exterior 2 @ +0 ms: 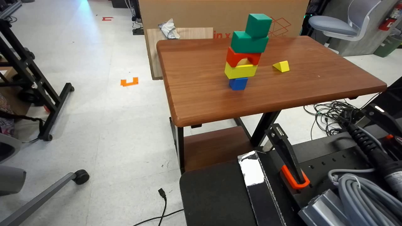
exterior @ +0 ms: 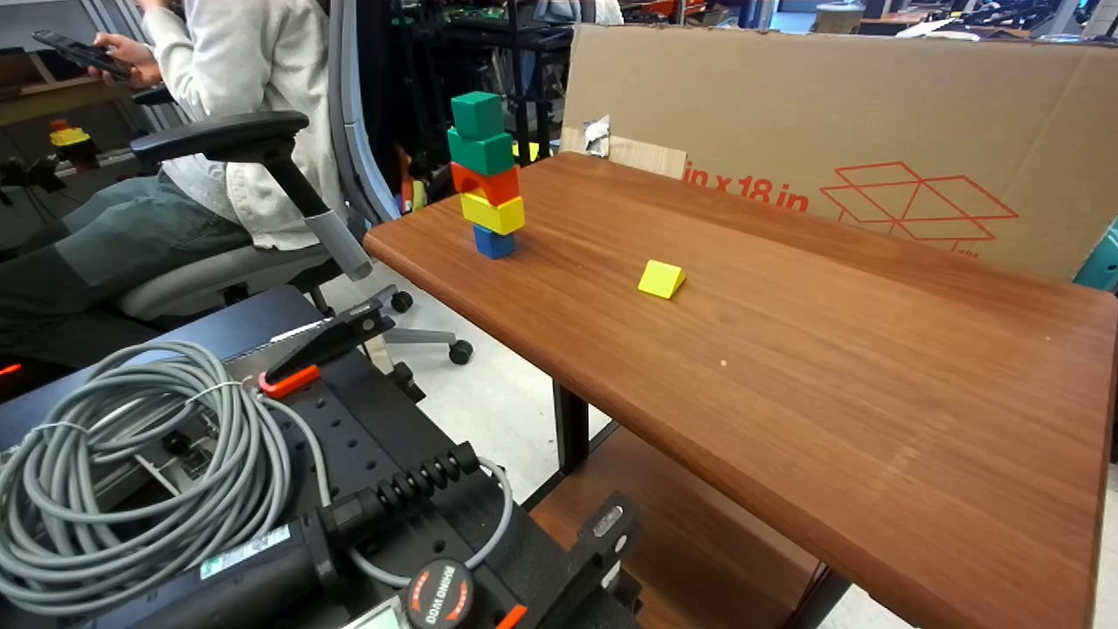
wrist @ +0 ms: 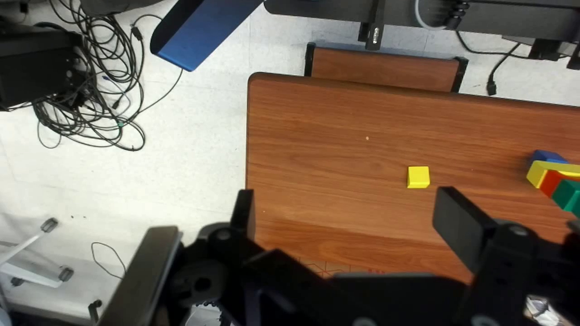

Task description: Remove the green cube from the top of the stacked blocks

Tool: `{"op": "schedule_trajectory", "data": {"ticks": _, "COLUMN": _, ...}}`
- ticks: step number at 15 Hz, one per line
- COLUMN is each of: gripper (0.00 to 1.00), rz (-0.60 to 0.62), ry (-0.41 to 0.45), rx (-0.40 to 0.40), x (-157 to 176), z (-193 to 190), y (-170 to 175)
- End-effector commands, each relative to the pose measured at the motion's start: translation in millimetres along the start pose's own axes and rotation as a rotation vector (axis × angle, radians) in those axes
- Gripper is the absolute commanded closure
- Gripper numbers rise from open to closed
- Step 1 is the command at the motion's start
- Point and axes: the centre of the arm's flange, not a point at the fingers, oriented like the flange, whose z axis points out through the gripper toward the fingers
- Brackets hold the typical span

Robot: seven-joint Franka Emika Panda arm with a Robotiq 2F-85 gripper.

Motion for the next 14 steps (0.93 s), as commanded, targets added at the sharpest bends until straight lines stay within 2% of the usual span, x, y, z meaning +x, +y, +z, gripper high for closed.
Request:
{"op": "schedule_trajectory", "data": {"ticks": 1, "gripper": 0.00, "rz": -0.039, "ry": 0.002, "rx": -0.020, "x": 6, "z": 10, "y": -12}}
{"op": "schedule_trajectory", "data": {"ticks": 3, "gripper": 0.00, "rz": -0.095, "ry": 0.004, "rx": 0.015, "x": 15, "z": 21, "y": -33}}
{"op": "schedule_trajectory", "data": {"ticks": 7, "gripper": 0.00, "rz": -0.188, "ry": 0.049, "rx": 0.116, "x": 30, "z": 38, "y": -109}}
{"op": "schedule_trajectory", "data": {"ticks": 10, "gripper": 0.00, "rz": -0.193, "ry": 0.052, "rx": 0.221, "x": 49, "z": 51, "y": -151}}
{"op": "schedule_trajectory", "data": {"ticks": 14, "gripper": 0.00, "rz": -0.226, "ry": 0.027, "rx": 0.256, "x": 61, "z": 70, "y": -194}}
